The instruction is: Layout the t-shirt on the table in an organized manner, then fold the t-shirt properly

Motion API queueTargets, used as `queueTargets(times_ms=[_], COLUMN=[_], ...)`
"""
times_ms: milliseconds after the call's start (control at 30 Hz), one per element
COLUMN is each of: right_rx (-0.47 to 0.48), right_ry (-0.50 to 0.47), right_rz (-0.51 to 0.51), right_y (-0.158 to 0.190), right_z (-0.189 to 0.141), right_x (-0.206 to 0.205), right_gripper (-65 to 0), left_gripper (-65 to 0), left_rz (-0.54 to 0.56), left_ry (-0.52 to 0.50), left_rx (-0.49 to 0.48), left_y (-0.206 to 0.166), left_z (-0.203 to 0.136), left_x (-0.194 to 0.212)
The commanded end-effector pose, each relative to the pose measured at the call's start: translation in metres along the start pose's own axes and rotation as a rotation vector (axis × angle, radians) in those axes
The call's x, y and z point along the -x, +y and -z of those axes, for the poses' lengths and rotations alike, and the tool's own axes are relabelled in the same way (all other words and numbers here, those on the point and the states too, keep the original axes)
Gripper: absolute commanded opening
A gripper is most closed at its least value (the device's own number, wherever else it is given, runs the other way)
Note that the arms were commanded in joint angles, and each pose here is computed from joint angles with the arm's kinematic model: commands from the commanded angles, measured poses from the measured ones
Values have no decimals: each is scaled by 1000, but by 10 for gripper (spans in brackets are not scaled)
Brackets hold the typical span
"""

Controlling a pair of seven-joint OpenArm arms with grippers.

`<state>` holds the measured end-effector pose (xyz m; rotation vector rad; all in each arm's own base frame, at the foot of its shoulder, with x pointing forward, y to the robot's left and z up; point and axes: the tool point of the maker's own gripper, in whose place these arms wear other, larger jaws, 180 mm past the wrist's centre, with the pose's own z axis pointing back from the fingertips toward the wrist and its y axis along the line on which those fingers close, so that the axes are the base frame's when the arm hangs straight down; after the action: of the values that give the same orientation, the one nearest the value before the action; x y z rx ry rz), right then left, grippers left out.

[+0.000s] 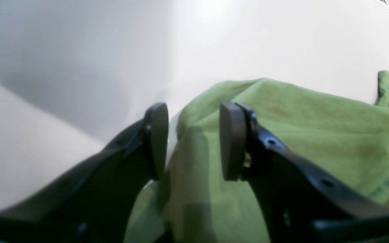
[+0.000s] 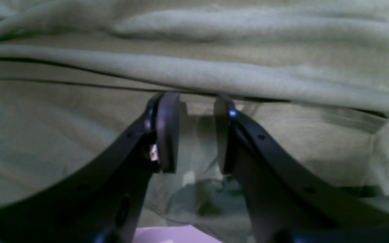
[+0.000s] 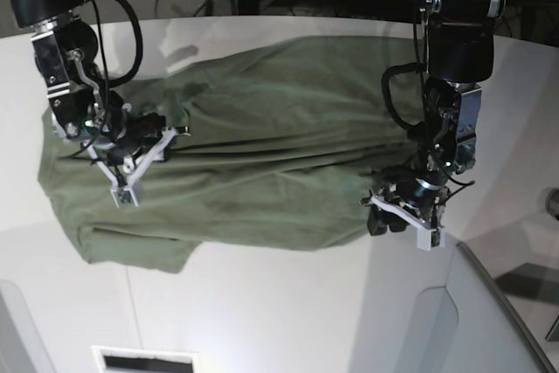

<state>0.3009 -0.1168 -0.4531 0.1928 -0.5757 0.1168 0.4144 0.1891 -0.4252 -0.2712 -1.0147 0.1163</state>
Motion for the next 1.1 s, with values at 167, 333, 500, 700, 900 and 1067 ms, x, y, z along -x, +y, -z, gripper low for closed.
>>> queueTargets(times_ms=[167,333,500,700,900,1067], right_rx=[2,2,2,2,1,3], right_ry=[-43,-32,-29,-29,-28,-22], right_rz=[-7,-6,-5,-5,-4,-2], right_y=[-3,-3,-3,-3,-3,-4], right_z=[-3,-3,-3,-3,-3,-2], right_x=[-16,-10,-8,-8,-7,-6], right_gripper=[-474,-474,-474,-474,-474,-474], left_gripper=[-118,-41,-43,-351,-650,-650], left_rz=[14,-10,-73,-87,-75,138], left_ry=[-52,-16,54,50,25,5], left_rx=[17,7,-1,16,26,165], left_y=[-4,-1,-6,-18,-22,-75], left_z=[2,11,29,35,36,22], left_x=[-23,-13,4,2,-10,-13])
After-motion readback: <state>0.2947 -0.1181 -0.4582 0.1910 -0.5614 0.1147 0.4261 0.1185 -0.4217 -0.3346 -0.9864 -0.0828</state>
